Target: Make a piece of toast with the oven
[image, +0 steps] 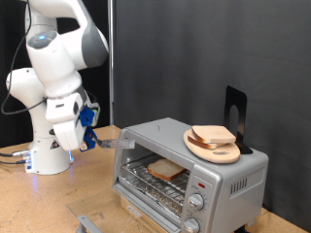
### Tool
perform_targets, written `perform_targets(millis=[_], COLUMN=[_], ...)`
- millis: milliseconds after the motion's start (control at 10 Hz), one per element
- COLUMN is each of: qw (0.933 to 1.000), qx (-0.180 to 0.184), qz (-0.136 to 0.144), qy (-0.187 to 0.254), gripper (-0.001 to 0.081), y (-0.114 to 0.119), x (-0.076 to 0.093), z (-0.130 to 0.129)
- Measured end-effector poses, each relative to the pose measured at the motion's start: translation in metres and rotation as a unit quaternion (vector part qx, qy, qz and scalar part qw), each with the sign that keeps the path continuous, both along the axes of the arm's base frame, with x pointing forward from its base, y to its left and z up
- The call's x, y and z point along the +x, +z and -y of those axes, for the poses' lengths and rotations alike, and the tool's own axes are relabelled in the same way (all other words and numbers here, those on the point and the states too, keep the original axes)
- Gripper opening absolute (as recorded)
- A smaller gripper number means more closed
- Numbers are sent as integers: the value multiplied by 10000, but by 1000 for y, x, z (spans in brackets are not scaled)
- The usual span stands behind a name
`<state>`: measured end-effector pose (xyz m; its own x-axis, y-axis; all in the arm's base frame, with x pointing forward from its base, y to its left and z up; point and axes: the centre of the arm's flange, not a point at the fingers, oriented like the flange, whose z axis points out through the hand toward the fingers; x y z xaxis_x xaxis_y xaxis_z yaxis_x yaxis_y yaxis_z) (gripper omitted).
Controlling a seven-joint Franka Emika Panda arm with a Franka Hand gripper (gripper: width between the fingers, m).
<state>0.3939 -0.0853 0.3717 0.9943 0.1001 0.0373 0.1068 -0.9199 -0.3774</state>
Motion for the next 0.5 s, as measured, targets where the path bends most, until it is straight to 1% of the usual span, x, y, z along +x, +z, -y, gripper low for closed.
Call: perform_targets(millis=[100,200,300,400,500], qw=[9999,9996,9993,9993,9993], qx=[129,193,235,271,269], qz=[93,208,264,270,256], qy=[-20,-69,-74,-55,-57], gripper=[393,393,393,393,393], y=[15,29,42,49,47], x=[-2,-4,-5,-7,-8], z=[6,11,13,13,13])
